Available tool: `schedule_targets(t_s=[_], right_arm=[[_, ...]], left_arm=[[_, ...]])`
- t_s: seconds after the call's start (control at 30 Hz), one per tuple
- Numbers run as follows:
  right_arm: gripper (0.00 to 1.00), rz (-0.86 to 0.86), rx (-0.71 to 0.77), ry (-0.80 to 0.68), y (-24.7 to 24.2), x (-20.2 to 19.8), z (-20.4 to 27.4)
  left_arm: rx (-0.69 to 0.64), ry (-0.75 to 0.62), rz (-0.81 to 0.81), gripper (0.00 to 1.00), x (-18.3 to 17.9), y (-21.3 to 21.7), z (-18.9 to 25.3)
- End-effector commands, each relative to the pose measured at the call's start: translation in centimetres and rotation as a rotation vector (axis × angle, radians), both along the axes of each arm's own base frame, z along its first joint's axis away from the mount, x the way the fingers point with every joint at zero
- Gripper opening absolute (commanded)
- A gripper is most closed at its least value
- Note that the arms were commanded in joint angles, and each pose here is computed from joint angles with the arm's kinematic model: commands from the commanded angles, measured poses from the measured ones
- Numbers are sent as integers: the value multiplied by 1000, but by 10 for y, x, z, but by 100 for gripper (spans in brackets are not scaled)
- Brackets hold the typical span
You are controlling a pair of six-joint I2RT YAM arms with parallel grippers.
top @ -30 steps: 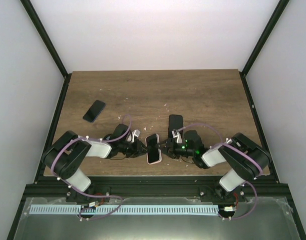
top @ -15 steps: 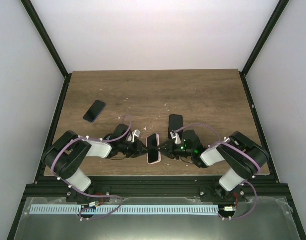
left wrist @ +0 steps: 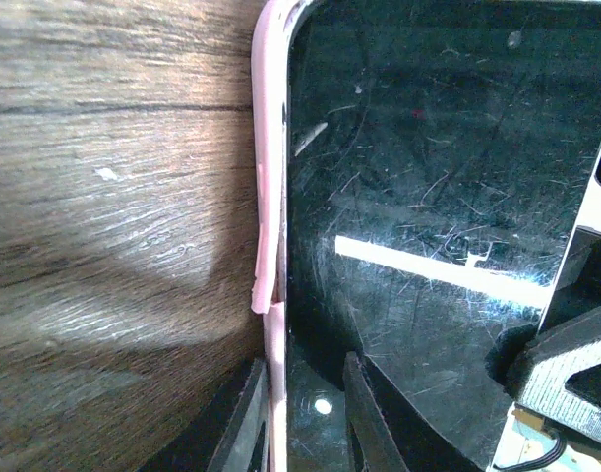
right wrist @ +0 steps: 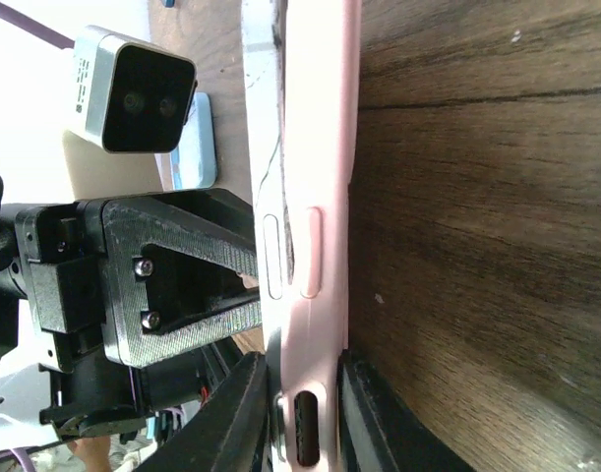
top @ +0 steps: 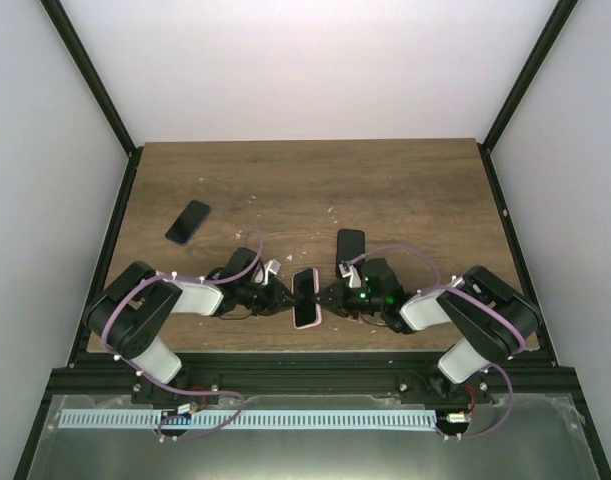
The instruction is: Put the phone into the phone case
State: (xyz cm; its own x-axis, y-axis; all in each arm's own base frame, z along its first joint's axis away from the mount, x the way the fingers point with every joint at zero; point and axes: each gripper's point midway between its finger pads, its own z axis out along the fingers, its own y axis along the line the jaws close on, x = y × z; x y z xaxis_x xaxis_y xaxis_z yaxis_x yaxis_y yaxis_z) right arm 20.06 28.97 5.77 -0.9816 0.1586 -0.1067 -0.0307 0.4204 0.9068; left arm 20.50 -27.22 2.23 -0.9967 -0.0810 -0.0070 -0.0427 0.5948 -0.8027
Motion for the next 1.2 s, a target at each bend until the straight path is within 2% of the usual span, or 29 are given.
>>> schedule_targets(t_s=[0.0,0.1,0.27,0.43,0.53,0.6,0.63,0.73,0.83,1.17], right_arm=[[27,23,-6,-34,12,8,12],[38,36,-15,-13,14,7,10],[39,55,-22,39,14,1,8],[19,55,-97,66,7,-4,-3],[2,37,-133,60,5,-3,-6],[1,33,-135,58,4,-3,-6],[1,35,-137,60,4,-3,-6],[28,47,-145,77,7,-4,-8],[42,59,-143,97,9,-8,-9],[42,101,-138,152,5,-28,-10]], left_arm=[[30,36,-28,25,-10,0,-9],[38,38,-28,25,-10,0,-11],[47,40,-25,25,-8,0,-14],[56,41,-22,24,-8,1,-17],[61,47,-22,24,-9,2,-19],[57,51,-20,24,-9,1,-20],[57,50,-18,24,-8,1,-19],[56,49,-18,24,-8,1,-19],[60,47,-18,24,-8,1,-18],[62,45,-8,24,-4,0,-20]])
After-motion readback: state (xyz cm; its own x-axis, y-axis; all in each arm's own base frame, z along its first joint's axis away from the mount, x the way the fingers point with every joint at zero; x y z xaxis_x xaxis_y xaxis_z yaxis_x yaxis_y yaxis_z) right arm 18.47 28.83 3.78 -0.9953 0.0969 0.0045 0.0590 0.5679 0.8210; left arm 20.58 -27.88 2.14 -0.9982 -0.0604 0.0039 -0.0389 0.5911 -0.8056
